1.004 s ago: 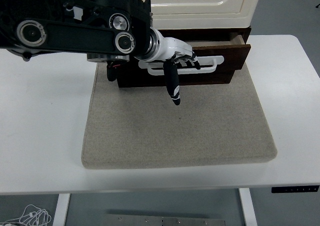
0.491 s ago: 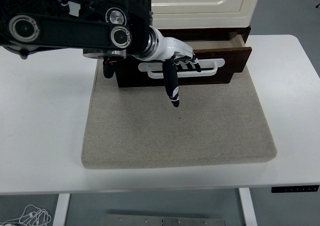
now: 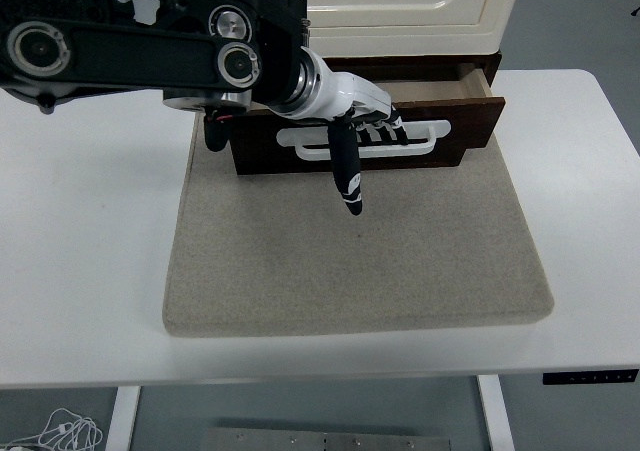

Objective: Open the drawer under the combination cabinet

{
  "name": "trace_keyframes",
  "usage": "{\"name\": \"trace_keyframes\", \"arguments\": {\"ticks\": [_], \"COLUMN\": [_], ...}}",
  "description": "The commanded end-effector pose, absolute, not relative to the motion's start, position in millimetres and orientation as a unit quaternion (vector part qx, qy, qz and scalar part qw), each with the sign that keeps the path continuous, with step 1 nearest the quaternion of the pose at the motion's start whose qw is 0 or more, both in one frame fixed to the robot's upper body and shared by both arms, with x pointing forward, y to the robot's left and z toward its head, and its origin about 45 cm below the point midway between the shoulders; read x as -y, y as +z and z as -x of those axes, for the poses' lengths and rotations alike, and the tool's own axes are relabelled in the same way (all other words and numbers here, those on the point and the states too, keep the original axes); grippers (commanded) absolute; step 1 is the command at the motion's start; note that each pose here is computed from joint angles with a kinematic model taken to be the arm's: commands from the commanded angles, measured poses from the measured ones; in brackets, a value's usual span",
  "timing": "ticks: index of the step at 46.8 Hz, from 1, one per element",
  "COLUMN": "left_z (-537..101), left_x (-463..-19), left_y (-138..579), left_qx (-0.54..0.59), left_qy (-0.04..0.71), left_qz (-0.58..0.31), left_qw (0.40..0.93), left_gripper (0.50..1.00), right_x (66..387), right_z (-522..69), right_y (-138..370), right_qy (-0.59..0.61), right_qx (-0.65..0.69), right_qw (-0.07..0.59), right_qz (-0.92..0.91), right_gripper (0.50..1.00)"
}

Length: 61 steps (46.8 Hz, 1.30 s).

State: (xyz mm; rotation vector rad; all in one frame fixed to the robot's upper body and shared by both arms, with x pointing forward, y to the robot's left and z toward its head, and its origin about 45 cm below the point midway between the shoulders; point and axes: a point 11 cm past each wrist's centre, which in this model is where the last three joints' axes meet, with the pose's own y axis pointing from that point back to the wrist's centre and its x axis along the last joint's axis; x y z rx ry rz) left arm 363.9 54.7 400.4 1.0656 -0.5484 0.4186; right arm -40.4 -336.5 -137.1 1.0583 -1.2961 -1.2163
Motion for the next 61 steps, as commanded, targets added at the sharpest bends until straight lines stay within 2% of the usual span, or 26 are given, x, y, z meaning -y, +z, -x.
{"name": "trace_keyframes", "arguments": {"ticks": [1,22,31,39,54,61], "left_z": [-363.5,-347.5,-333.3,-338.3,-353.4,-374.8], "left_x": [-53.5,-20.0,3.3,11.0,-9.5,-43.2], "left_y": [402.3,447.4,489.1,544.9,640.7,675.3], "left_qx": [0.258,0.284,0.300,0.299,0.244,0.196], "left_qy": [0.196,0.173,0.158,0.190,0.256,0.312], "left_qz": [-0.495,-0.421,-0.333,-0.247,-0.093,-0.013], "left_qw": [0.806,0.844,0.880,0.902,0.931,0.930], "left_gripper": [1.000,1.000,1.000,1.000,1.000,1.000], "right_x": [336.6,336.6,336.6,336.6,336.6,336.1], "right_z": [39.6,40.5,40.5,40.5,40.5,40.4], "right_y": [-137.1,-137.1,-137.1,-137.1,-137.1,-137.1], "right_qy": [-0.505,-0.505,-0.505,-0.505,-0.505,-0.506], "right_qx": [0.539,0.539,0.539,0.539,0.539,0.538], "right_qw": [0.511,0.511,0.511,0.511,0.511,0.511], "right_qz": [-0.440,-0.440,-0.440,-0.440,-0.440,-0.440], "right_gripper": [0.926,0.926,0.926,0.926,0.926,0.926]}}
